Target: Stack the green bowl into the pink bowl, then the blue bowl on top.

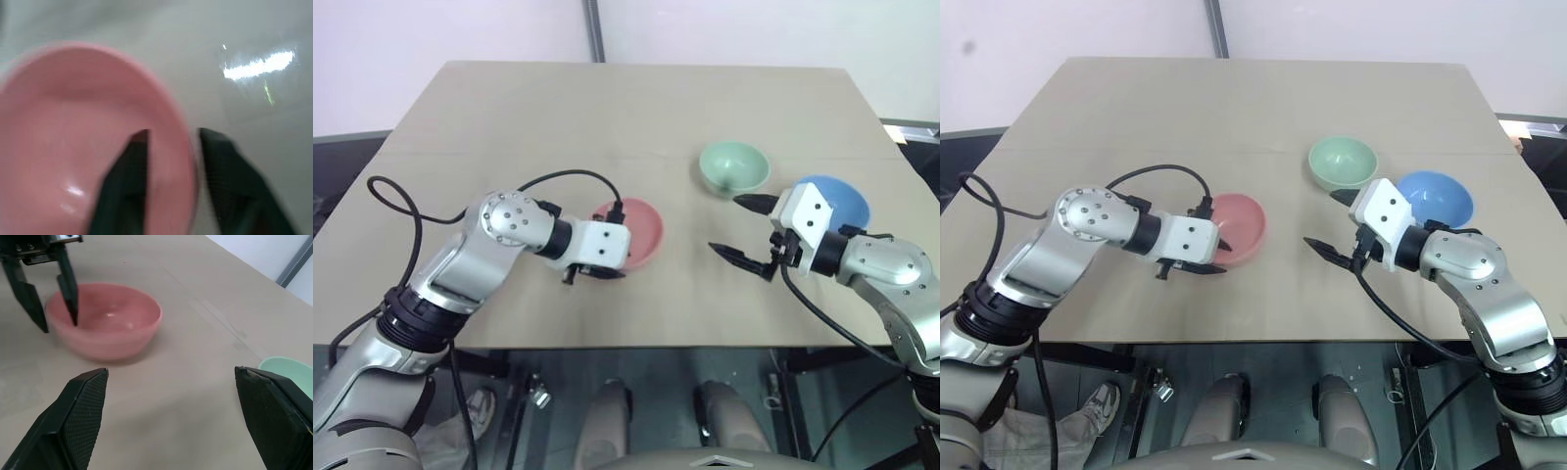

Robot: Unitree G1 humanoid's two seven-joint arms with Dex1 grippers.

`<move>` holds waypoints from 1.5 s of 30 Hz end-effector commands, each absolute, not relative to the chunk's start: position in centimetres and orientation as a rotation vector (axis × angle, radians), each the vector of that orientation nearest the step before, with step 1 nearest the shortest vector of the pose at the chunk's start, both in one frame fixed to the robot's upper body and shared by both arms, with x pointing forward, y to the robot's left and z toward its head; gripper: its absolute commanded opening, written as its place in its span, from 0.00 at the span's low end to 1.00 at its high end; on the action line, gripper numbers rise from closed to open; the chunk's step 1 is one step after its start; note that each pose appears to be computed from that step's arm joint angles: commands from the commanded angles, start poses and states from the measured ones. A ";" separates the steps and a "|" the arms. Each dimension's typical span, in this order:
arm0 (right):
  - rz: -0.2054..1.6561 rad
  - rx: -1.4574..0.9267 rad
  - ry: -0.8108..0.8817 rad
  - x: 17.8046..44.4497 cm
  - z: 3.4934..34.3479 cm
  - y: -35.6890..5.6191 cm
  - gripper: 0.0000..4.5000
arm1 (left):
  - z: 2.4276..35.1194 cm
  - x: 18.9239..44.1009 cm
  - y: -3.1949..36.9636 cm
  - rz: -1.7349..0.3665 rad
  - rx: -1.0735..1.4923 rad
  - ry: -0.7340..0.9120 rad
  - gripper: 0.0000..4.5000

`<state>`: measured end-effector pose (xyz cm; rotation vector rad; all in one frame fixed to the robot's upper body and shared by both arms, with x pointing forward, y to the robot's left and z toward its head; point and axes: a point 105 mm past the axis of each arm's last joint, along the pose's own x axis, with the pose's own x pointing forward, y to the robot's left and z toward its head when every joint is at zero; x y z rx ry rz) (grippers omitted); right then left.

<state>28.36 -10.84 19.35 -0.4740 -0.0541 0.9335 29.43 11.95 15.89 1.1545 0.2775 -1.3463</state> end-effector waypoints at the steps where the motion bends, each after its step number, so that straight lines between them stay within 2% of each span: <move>1: 0.917 -0.491 -0.098 28.1 20.4 -11.1 1.00 | 17.4 29.8 11.3 -1.286 1.190 0.173 0.79; 3: 0.917 -0.493 -0.096 28.3 20.3 -11.2 1.00 | 18.4 29.9 10.9 -1.265 1.148 0.122 0.98; 10: 0.880 -0.547 -0.094 31.1 19.8 -11.4 1.00 | 21.6 27.5 13.4 -1.226 0.829 0.101 0.98; 13: 0.864 -0.582 -0.090 32.3 19.5 -11.6 1.00 | 22.7 27.7 14.5 -1.131 0.662 -0.018 0.98; 15: 0.852 -0.602 -0.089 33.5 19.4 -11.6 1.00 | 22.3 27.1 16.0 -1.136 0.497 0.094 0.99; 17: 0.841 -0.622 -0.089 34.9 19.4 -11.5 1.00 | 21.8 26.6 16.9 -1.103 0.517 0.123 0.99; 19: 0.840 -0.651 -0.090 36.7 19.5 -11.1 1.00 | 22.9 27.8 17.3 -0.927 0.525 -0.021 0.99; 25: 0.826 -0.734 -0.031 40.7 18.7 -9.9 1.00 | 22.0 25.8 17.4 -0.996 0.377 -0.122 0.99; 29: 0.842 -0.794 0.055 42.2 16.9 -9.5 1.00 | 21.9 24.8 17.7 -1.038 0.312 -0.097 0.99; 35: 0.857 -0.831 0.108 42.9 16.0 -9.9 0.39 | 21.9 23.7 18.1 -1.063 0.260 -0.062 1.00; 39: 0.871 -0.858 0.033 42.6 17.3 -9.5 0.01 | 21.4 23.7 18.4 -1.052 0.245 -0.045 1.00; 41: 0.953 -0.808 -0.082 41.1 19.5 -7.8 0.01 | 20.7 24.0 19.2 -1.019 0.237 -0.029 1.00; 45: 1.219 -0.644 -0.232 35.3 22.7 -4.0 0.01 | 19.5 24.5 21.0 -0.948 0.237 0.001 1.00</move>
